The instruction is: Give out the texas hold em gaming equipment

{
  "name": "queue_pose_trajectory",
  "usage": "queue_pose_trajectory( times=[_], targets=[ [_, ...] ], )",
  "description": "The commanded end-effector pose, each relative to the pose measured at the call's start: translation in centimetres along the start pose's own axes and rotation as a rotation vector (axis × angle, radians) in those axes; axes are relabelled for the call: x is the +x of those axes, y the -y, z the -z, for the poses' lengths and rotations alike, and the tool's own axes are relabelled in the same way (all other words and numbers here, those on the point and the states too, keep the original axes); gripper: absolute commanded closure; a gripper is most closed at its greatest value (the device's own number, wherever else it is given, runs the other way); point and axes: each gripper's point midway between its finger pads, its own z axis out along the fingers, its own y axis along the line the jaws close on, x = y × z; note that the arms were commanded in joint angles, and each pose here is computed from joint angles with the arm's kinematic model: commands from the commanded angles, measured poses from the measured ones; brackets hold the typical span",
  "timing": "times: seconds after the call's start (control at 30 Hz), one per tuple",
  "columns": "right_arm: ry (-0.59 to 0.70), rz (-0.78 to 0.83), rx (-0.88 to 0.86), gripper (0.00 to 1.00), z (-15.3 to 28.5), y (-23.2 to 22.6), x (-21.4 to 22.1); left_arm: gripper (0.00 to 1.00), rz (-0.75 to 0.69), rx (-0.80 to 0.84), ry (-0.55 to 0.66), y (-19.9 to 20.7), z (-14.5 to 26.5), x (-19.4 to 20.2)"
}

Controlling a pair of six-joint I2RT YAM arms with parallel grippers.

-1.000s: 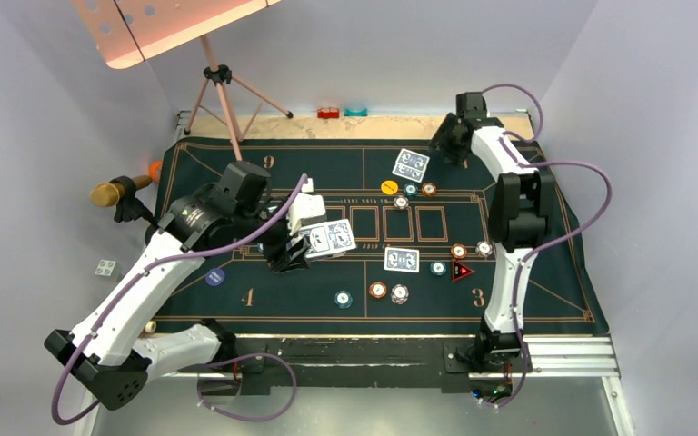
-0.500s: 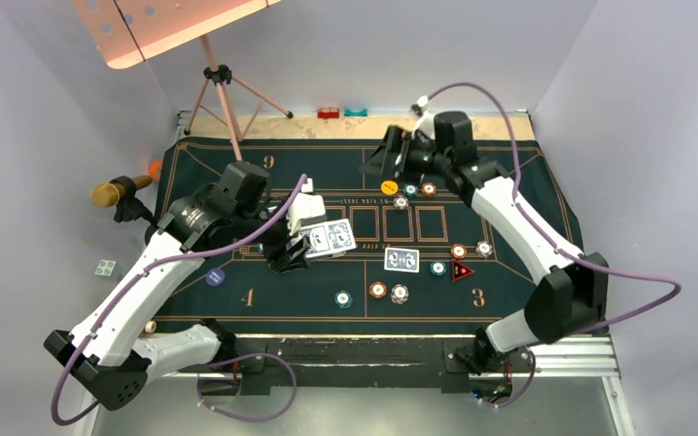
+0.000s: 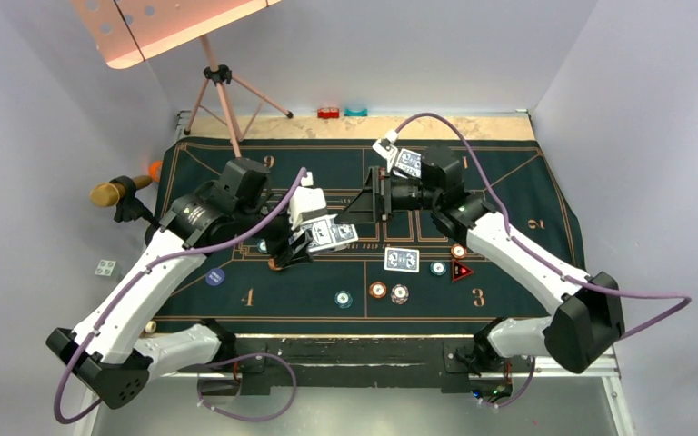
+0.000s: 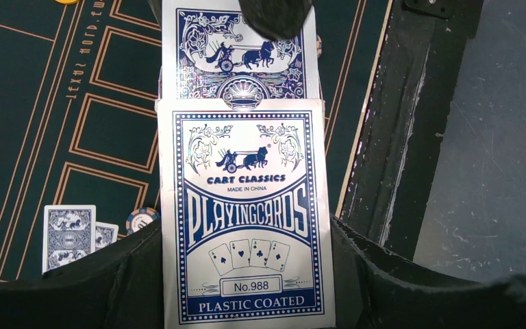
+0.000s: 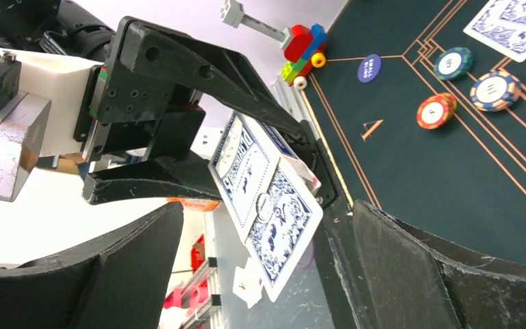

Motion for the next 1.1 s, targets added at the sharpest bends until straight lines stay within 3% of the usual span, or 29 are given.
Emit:
queue_pose_trajectory(
  times=[0.0, 0.2, 0.5, 0.97, 1.07],
  targets=[
    [-0.02, 0.009, -0.104, 0.01, -0.8, -1.8, 0.7, 1.0, -0.011, 0.007, 0.066, -0.2, 0.0, -1.8],
    [-0.056, -0.045, -0.109, 0.02, -2.1, -0.6, 2.2, 1.0, -0.01, 0.011, 0.076, -0.2, 0.1, -2.3],
    [-0.076, -0.091, -0.087, 0.44, -1.9, 0.4, 3.1, 1.0, -0.004, 0.016, 0.078, -0.1, 0.1, -2.4],
    [-0.016, -0.112, -0.046, 0.47, 0.3, 1.3, 2.5, 1.0, -0.005, 0.019, 0.084, 0.0, 0.3, -2.6],
    [-0.012, -0.11, -0.049, 0.52, 0.5, 1.1, 2.5, 1.0, -0.008, 0.018, 0.085, 0.0, 0.3, -2.6]
  ],
)
